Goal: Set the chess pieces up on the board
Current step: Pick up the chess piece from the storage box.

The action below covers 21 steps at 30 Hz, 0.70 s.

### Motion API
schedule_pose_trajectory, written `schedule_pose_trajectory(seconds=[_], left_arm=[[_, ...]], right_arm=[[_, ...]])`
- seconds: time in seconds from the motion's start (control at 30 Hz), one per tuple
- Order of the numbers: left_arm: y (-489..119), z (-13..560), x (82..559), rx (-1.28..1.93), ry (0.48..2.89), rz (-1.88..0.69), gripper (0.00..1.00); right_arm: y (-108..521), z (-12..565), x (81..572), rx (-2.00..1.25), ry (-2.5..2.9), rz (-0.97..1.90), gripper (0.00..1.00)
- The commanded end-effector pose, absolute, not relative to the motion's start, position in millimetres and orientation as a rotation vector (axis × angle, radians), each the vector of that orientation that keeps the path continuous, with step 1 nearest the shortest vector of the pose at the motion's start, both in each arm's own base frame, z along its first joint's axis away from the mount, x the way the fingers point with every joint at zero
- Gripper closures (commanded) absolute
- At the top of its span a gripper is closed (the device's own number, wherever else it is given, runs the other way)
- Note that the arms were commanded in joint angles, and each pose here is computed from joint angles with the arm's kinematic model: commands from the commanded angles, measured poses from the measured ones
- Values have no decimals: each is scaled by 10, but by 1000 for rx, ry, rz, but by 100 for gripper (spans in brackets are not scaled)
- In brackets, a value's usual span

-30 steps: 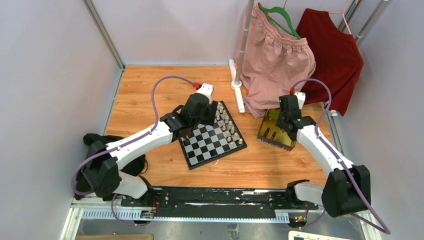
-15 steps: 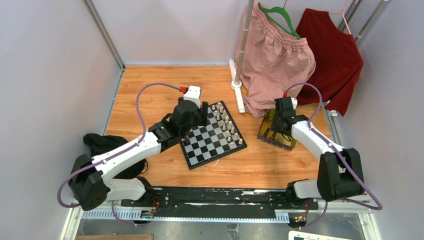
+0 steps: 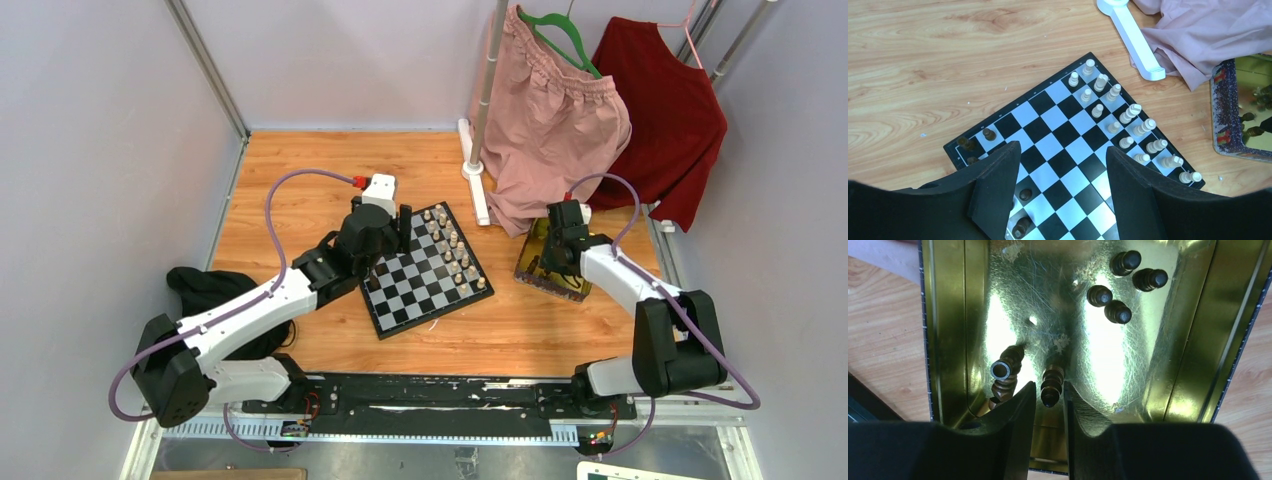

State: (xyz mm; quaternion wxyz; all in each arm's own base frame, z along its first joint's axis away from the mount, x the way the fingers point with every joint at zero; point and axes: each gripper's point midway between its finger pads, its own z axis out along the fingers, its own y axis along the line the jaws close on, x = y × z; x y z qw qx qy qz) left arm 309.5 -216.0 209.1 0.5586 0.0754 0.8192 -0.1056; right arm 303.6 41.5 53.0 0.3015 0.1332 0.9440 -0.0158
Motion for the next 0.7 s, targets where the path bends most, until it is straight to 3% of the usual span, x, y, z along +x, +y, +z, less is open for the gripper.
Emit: schedule_pose_trajectory(seconds=[0.0,0.17,0.67], left_arm=[[-2114,2192,3105,137,1891,-254,32],[-2090,2179,3099,133,1893,-244,32],[-1709,2234,3023,-54,1838,-177,32]], right_arm=[[370,489,2978,388,2505,-41,72],[381,462,2971,389,2512,-37,100],[338,938,2981,334,2407,-26,100]])
